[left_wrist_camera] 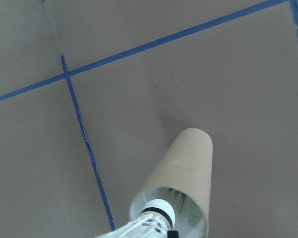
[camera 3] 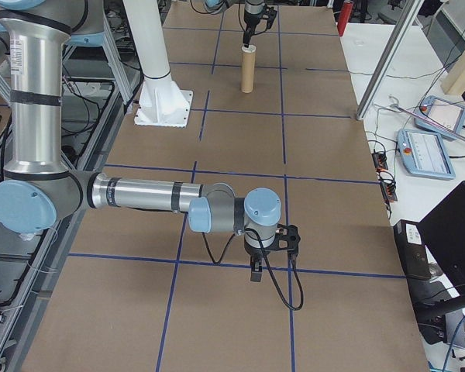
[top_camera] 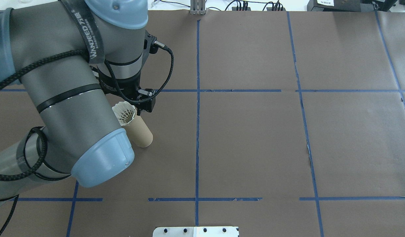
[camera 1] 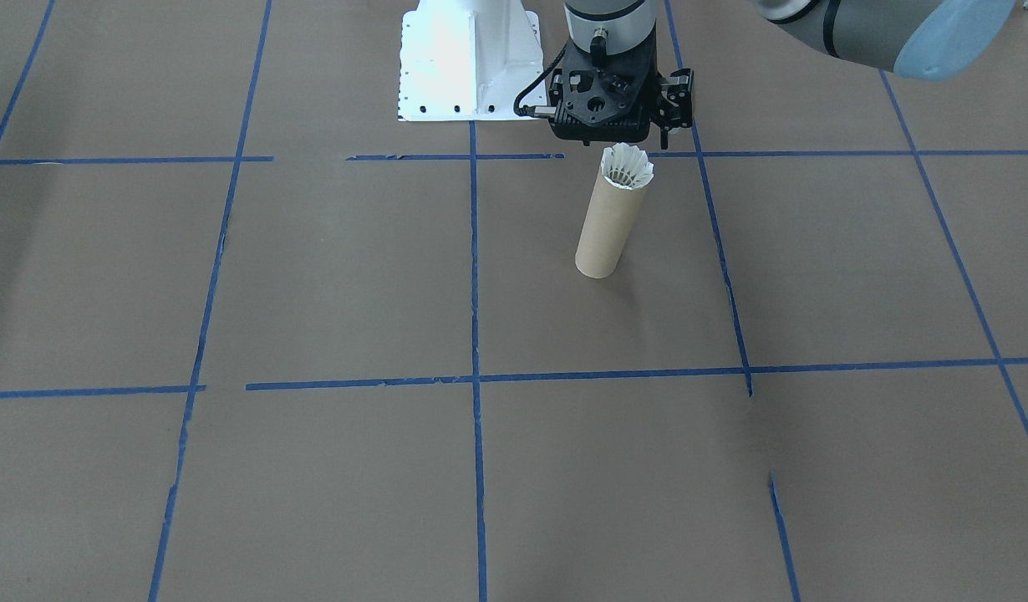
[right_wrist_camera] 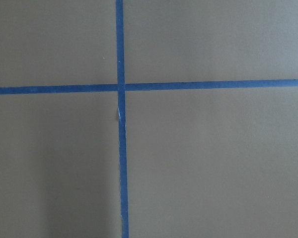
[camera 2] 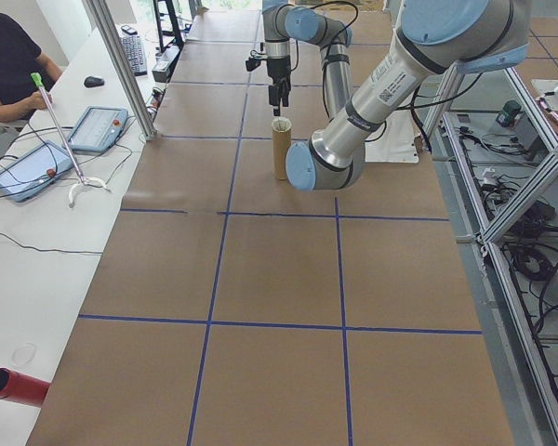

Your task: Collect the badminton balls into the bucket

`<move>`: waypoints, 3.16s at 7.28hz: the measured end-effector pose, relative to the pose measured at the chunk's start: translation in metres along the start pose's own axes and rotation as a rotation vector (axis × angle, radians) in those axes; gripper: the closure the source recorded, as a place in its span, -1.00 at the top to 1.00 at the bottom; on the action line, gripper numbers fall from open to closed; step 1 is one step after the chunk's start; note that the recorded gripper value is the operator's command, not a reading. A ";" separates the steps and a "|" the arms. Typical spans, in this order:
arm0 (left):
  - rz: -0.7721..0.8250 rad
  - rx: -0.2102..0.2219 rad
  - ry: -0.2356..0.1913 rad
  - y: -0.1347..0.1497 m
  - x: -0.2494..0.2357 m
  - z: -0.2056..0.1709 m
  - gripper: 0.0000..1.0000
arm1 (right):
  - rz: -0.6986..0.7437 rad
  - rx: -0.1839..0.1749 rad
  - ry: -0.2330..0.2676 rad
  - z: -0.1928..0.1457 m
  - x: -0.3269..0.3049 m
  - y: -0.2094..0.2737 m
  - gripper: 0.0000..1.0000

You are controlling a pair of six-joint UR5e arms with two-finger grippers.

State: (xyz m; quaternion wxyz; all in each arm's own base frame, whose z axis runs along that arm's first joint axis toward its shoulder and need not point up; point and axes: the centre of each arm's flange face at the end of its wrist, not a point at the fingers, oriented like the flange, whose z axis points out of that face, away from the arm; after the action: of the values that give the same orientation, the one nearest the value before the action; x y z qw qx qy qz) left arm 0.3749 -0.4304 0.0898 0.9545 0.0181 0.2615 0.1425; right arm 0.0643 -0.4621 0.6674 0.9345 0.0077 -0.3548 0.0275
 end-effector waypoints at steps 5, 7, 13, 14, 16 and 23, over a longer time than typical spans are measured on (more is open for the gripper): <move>0.003 0.135 0.017 -0.021 -0.081 -0.049 1.00 | 0.000 0.000 0.000 0.000 0.000 0.000 1.00; 0.081 0.212 0.037 -0.048 -0.191 -0.055 1.00 | 0.000 0.000 0.000 0.000 0.000 0.000 1.00; 0.068 0.134 0.133 0.013 -0.535 0.107 1.00 | 0.001 -0.001 0.000 0.000 0.000 0.000 1.00; 0.026 0.124 0.155 0.043 -0.570 0.133 1.00 | 0.001 -0.001 0.000 0.000 0.000 0.000 1.00; -0.024 0.084 0.179 0.094 -0.616 0.184 1.00 | 0.001 -0.001 0.000 0.000 0.000 0.000 1.00; -0.099 0.045 0.194 0.131 -0.660 0.261 1.00 | 0.000 0.000 0.000 0.000 0.000 0.000 1.00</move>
State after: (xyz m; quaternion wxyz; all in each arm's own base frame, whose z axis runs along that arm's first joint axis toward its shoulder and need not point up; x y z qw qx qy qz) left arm -0.0704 -0.4798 0.6553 0.9299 0.0126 0.3565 0.0902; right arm 0.0643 -0.4621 0.6678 0.9345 0.0074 -0.3548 0.0276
